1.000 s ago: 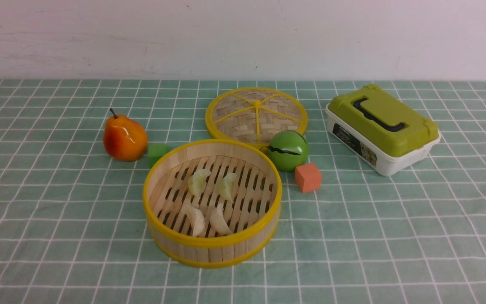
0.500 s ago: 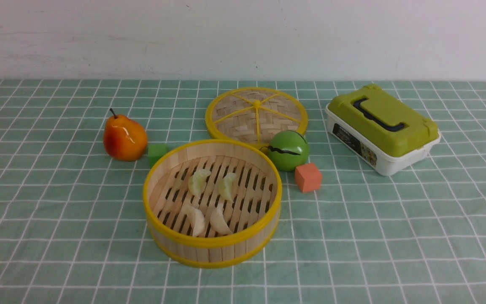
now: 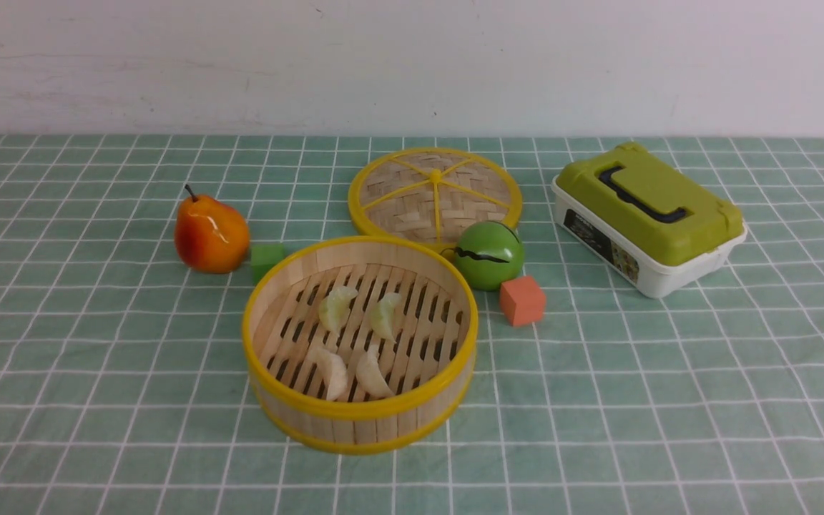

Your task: Put the dumplings into the steamer on the table with the blue tablecloth.

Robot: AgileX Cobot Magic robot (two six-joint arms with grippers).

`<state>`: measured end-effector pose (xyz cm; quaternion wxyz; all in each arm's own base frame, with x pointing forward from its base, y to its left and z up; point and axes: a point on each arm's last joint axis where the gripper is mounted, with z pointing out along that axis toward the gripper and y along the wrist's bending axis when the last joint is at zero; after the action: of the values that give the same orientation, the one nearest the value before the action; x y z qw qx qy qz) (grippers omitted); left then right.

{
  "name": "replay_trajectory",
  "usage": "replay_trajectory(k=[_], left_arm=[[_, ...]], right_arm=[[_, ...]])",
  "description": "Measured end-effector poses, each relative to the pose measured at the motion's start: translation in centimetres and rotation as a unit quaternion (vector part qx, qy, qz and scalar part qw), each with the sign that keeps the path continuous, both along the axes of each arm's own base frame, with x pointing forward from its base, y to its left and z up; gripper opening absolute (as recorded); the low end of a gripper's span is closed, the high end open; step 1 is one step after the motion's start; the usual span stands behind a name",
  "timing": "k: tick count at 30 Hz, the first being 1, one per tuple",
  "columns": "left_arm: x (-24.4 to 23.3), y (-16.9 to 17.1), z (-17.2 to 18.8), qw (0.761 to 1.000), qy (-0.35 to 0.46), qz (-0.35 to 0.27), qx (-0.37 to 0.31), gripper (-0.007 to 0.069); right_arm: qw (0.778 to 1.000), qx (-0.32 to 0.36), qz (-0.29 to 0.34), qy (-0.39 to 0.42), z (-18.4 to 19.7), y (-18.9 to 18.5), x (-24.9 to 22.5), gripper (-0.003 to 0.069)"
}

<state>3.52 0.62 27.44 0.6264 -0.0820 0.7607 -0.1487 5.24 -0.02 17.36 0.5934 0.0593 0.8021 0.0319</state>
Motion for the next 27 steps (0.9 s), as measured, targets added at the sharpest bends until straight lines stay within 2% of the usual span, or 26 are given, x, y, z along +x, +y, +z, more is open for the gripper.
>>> replay_trajectory(k=[2,5,6,11,15,21,27], left_arm=[[0.0,-0.4,-1.1,0.999,-0.046,0.014,-0.003,0.0054],[1.0,-0.8,-3.4,0.997,-0.069,0.033,0.004,-0.0015],[1.3,-0.8,-4.4,0.997,-0.069,0.042,0.005,-0.0014],[2.0,-0.7,-9.3,0.998,0.009,0.054,0.021,-0.0015],[1.7,-0.6,-10.4,0.996,0.066,0.051,0.043,-0.0015],[1.7,-0.6,-10.6,0.994,0.073,0.043,0.075,-0.0015],[1.7,-0.7,-10.7,0.994,0.074,0.042,0.076,-0.0015]], right_arm=[[1.000,0.000,0.000,0.000,0.0,0.0,0.0,0.0041],[1.000,0.000,0.000,0.000,0.0,0.0,0.0,0.0041],[1.000,0.000,0.000,0.000,0.0,0.0,0.0,0.0041],[1.000,0.000,0.000,0.000,0.0,0.0,0.0,0.0044],[1.000,0.000,0.000,0.000,0.0,0.0,0.0,0.0051],[1.000,0.000,0.000,0.000,0.0,0.0,0.0,0.0061],[1.000,0.000,0.000,0.000,0.0,0.0,0.0,0.0069]])
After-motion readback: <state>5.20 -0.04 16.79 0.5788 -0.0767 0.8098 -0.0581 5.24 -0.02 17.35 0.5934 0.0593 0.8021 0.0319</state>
